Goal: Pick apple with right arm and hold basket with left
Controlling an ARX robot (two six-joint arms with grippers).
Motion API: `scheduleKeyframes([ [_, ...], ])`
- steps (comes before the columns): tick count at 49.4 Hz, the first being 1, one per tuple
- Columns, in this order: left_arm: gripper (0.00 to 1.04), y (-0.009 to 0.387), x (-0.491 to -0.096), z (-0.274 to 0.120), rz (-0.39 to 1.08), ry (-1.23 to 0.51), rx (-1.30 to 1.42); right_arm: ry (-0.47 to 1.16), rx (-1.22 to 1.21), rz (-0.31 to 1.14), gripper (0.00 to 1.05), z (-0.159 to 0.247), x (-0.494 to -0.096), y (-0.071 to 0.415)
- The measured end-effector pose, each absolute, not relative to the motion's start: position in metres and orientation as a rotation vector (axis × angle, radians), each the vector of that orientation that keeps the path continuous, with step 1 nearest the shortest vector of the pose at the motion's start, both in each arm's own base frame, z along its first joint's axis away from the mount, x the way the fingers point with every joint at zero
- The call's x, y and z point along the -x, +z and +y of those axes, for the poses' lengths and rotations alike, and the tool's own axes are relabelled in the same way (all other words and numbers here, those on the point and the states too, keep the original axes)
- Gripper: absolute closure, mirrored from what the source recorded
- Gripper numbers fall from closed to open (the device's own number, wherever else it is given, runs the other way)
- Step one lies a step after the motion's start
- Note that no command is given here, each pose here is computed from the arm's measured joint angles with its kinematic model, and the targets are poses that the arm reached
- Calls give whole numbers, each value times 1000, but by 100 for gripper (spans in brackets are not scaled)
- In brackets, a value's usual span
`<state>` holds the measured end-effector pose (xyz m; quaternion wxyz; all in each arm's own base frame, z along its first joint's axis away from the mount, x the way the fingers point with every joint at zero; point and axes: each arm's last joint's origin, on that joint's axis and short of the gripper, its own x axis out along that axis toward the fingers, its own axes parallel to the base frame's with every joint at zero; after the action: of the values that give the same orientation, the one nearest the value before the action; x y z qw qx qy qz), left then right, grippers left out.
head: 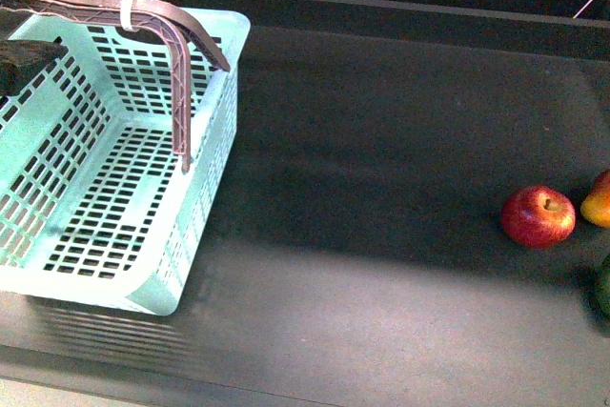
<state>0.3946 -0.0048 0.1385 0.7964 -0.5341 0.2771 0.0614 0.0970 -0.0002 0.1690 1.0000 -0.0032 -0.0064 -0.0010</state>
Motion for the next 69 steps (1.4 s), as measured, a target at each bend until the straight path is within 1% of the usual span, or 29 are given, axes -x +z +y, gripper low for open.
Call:
scheduleKeyframes([
  [3,10,138,-396,-5,596,139,1145,-2,6,-13,9,0,-97,169],
  [9,30,137,-398,-5,596,147,1145,-2,6,-12,9,0,-97,169],
  [18,72,135,-398,-7,601,155,1165,-2,6,-13,9,0,-97,169],
  [20,78,135,-398,-7,601,165,1200,-2,6,-13,9,0,-97,169],
  [26,88,137,-399,-8,601,168,1244,-2,6,-13,9,0,-97,169],
  [33,88,144,-396,-13,603,147,1210,-2,6,-13,9,0,-97,169],
  [39,88,153,-381,-16,610,106,1170,-2,6,-13,9,0,-97,169],
  [47,89,188,-350,-22,567,22,1169,-2,6,-13,9,0,-97,169],
  [52,89,203,-343,-30,543,-27,1163,-2,6,-13,9,0,-97,169],
  [58,89,228,-329,-62,547,-152,1126,-2,6,-13,9,0,-97,169],
  [63,89,232,-322,-84,580,-218,1102,-2,6,-13,9,0,-97,169],
  [69,89,231,-309,-123,670,-309,1055,-2,6,-13,9,0,-97,169],
])
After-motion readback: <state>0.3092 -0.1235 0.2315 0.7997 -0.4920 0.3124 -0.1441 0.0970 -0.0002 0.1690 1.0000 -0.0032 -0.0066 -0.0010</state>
